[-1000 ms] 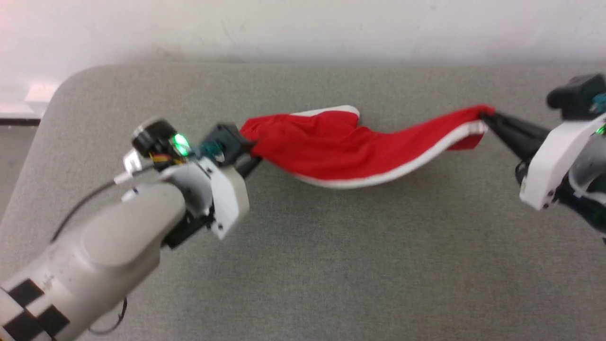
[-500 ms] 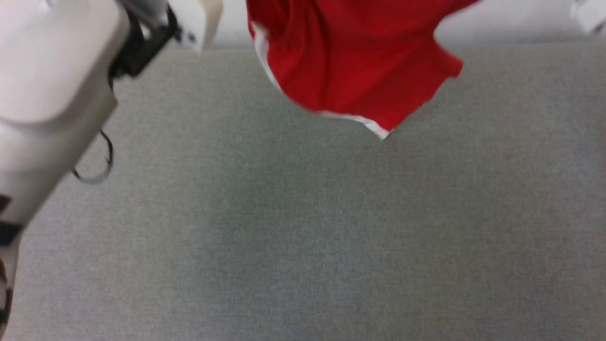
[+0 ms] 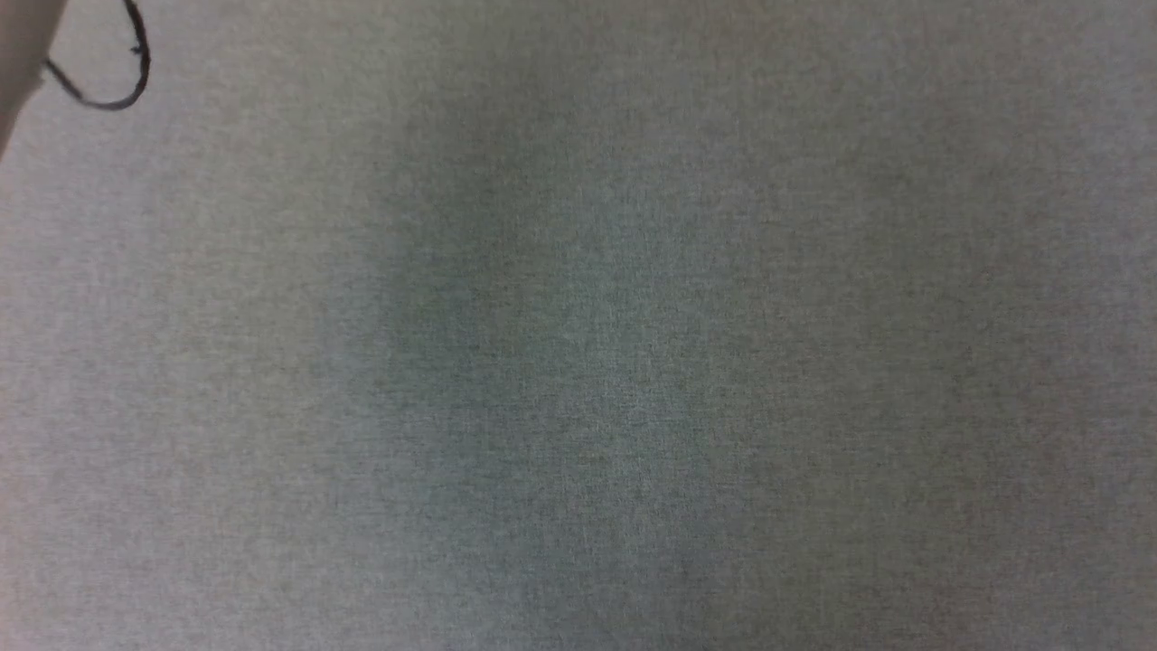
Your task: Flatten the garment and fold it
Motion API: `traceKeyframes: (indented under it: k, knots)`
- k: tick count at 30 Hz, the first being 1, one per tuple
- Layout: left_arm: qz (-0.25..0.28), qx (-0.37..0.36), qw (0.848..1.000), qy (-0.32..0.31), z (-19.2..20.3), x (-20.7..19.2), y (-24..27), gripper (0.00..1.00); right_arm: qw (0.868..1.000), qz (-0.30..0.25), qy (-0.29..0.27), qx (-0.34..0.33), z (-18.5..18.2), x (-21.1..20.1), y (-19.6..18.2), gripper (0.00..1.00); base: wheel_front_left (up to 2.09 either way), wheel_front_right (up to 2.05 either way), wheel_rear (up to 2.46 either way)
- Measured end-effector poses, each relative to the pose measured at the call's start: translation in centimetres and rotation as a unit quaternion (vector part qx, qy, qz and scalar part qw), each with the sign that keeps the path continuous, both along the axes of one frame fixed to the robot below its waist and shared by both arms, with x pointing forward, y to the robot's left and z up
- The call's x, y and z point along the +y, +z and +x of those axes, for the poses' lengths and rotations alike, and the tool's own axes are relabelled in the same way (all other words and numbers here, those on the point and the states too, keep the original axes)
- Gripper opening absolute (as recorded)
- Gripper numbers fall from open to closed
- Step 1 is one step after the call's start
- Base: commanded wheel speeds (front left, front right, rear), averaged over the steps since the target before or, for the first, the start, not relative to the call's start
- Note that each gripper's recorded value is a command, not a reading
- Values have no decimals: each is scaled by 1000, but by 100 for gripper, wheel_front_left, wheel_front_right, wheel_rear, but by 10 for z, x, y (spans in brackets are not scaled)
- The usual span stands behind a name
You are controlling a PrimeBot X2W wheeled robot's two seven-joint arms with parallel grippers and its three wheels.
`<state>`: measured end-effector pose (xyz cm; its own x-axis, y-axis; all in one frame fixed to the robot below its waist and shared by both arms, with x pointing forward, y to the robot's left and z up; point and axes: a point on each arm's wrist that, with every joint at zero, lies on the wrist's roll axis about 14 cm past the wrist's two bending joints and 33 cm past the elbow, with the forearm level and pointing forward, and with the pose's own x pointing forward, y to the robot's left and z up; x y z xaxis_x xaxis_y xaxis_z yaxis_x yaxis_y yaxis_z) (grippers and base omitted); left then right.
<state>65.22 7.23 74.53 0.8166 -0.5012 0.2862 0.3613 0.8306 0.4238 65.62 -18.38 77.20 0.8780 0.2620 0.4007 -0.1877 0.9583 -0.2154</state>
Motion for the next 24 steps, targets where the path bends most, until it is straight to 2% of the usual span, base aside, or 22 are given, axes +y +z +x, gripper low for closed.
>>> traceKeyframes:
  k: [3,6,11,19,24]
  knots:
    - [-8,8,1000,7,16,6,-23,0,1000,7,2,17,15,1,-26,0,0,0,0]
    - [-10,34,999,11,26,11,-58,0,999,-1,5,52,24,4,-68,0,0,0,0]
    - [-31,99,994,14,14,18,-131,0,992,2,17,124,13,9,-146,0,0,0,0]
    - [-39,207,977,38,-55,36,-234,0,975,-4,38,219,-48,8,-236,0,0,0,0]
    - [-68,240,967,58,-113,45,-259,0,962,-9,65,264,-103,13,-269,0,0,0,0]
